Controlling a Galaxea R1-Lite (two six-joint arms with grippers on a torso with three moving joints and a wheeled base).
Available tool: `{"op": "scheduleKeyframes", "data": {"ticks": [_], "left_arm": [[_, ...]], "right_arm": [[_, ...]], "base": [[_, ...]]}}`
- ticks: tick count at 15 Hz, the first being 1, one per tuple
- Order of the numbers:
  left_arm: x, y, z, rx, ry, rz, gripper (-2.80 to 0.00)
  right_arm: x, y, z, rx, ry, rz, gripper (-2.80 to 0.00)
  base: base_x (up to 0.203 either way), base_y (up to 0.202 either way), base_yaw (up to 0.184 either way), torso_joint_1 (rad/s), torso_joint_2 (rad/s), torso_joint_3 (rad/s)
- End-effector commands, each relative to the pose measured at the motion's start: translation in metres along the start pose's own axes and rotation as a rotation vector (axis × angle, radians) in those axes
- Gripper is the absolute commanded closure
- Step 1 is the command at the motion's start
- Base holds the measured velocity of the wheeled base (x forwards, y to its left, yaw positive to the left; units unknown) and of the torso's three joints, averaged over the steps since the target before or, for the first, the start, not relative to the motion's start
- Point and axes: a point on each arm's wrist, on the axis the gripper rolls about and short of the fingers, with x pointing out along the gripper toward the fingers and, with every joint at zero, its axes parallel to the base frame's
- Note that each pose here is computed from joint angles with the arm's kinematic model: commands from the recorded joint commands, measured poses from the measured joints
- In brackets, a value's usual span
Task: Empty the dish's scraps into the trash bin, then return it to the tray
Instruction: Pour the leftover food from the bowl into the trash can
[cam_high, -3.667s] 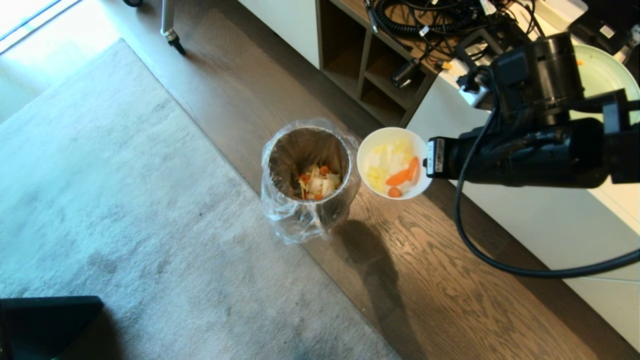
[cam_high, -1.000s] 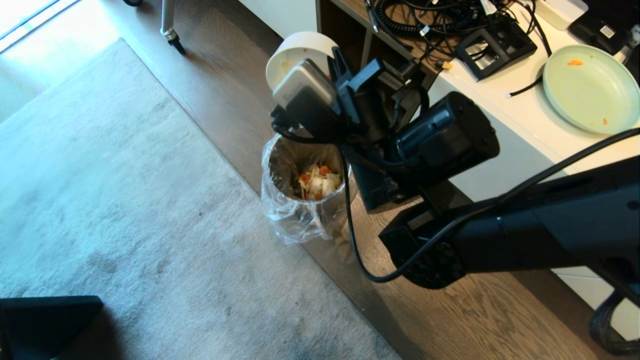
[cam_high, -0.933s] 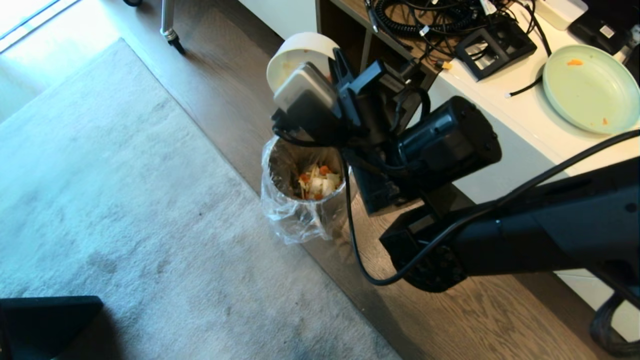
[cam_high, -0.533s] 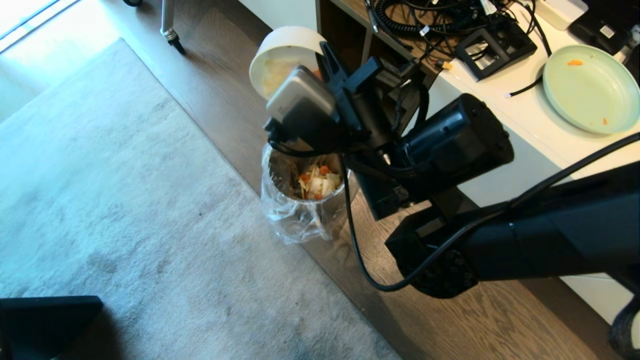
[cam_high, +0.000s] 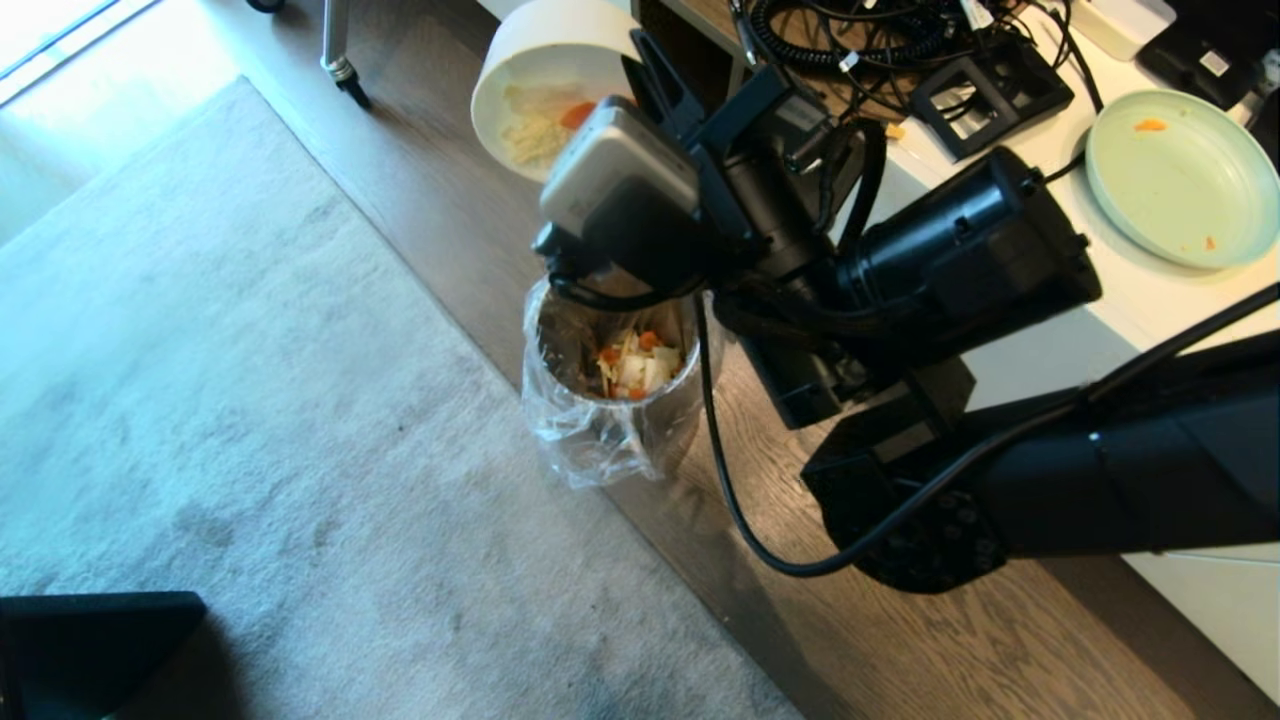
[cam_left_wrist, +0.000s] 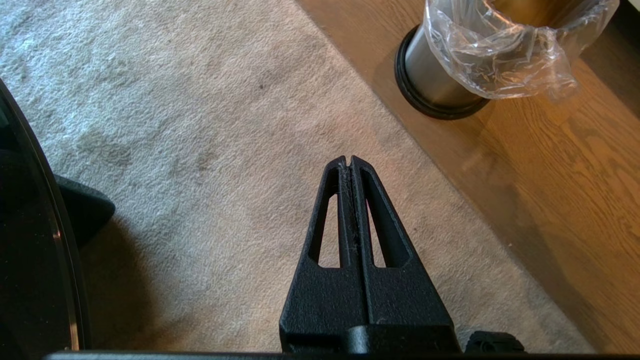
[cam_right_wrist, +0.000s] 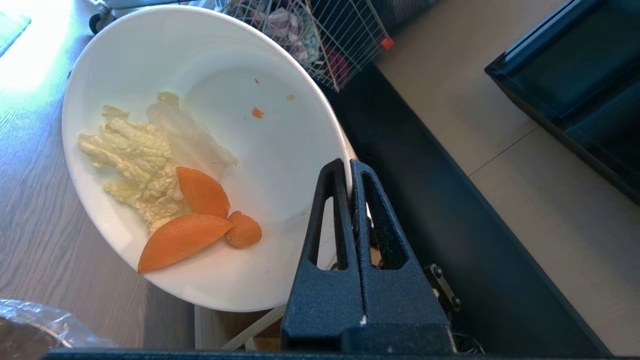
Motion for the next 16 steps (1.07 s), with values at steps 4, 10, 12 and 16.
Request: {"op": "scheduleKeyframes", "data": {"ticks": [4, 10, 12, 16], "left_arm": [[0.0, 0.0, 0.0, -0.001, -0.001, 0.001, 0.0], [0.0, 0.0, 0.0, -0.001, -0.001, 0.001, 0.0], [0.0, 0.0, 0.0, -0.001, -0.001, 0.001, 0.0], [0.0, 0.0, 0.0, -0.001, -0.001, 0.001, 0.0]], "right_arm": [[0.003, -0.021, 0.006, 0.005, -0.075, -0.068, 0.0], [0.004, -0.035, 0.009, 0.006, -0.122, -0.089, 0.0], [0.004, -0.035, 0.009, 0.006, -0.123, -0.089, 0.0], [0.005, -0.037, 0.01, 0.005, -0.151, -0.091, 0.0]], "base": [[0.0, 0.0, 0.0, 0.0, 0.0, 0.0], [0.0, 0.0, 0.0, 0.0, 0.0, 0.0], [0.0, 0.0, 0.0, 0.0, 0.0, 0.0], [0.0, 0.0, 0.0, 0.0, 0.0, 0.0]]}}
